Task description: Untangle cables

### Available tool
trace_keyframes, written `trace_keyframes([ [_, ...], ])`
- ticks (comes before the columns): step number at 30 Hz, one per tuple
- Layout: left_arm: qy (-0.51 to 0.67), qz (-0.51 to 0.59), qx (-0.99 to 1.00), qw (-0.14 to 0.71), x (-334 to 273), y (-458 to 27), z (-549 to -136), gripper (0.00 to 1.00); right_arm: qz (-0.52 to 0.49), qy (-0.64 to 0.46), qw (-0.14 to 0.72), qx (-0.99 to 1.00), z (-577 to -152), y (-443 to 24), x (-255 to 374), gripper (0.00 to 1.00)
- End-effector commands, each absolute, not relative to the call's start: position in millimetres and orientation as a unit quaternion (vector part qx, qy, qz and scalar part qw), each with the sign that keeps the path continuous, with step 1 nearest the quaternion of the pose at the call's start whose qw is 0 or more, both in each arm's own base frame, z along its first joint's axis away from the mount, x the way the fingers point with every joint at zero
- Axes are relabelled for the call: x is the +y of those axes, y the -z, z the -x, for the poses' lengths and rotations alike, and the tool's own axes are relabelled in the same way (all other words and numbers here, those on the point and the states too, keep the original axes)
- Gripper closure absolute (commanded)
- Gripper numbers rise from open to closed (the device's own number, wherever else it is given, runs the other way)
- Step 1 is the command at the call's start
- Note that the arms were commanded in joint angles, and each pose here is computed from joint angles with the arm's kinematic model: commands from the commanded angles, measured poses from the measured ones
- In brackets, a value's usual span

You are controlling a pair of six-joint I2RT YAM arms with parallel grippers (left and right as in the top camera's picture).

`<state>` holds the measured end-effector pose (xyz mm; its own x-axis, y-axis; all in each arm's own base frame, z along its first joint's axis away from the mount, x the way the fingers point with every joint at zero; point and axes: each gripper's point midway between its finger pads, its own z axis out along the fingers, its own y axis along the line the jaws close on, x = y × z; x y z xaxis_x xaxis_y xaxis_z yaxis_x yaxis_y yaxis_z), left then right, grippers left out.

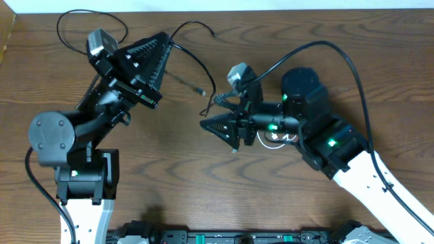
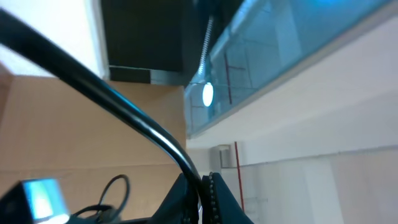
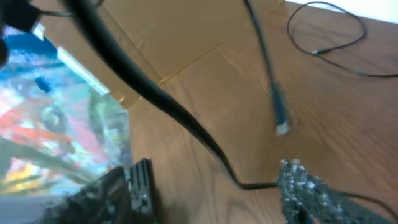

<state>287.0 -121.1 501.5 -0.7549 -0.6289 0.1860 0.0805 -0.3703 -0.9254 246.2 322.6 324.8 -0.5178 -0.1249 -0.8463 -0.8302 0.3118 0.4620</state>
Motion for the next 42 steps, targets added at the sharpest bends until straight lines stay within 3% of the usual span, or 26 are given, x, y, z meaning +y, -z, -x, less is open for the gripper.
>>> trace_keyframes([
  [1, 0.801, 0.264, 0.486, 0.229, -116, -521, -275, 0.92, 0.306, -0.462, 0.383, 0.739, -253, -325, 325, 0.36],
  [7, 0.802, 0.263, 0.484, 0.231, -115, -523, -274, 0.92, 0.304, -0.455, 0.388, 0.741, -252, -324, 328, 0.51],
  [23, 0.802, 0.262, 0.484, 0.232, -115, -523, -273, 0.93, 0.294, -0.474, 0.394, 0.731, -254, -329, 345, 0.55],
  [28, 0.802, 0.262, 0.484, 0.232, -115, -523, -273, 0.92, 0.293, -0.477, 0.4, 0.725, -255, -333, 347, 0.7],
  [34, 0.802, 0.262, 0.484, 0.232, -115, -523, -273, 0.92, 0.289, -0.48, 0.397, 0.727, -255, -333, 347, 0.96],
  [42, 0.802, 0.262, 0.484, 0.232, -115, -523, -273, 0.92, 0.271, -0.489, 0.384, 0.735, -255, -332, 347, 0.99],
])
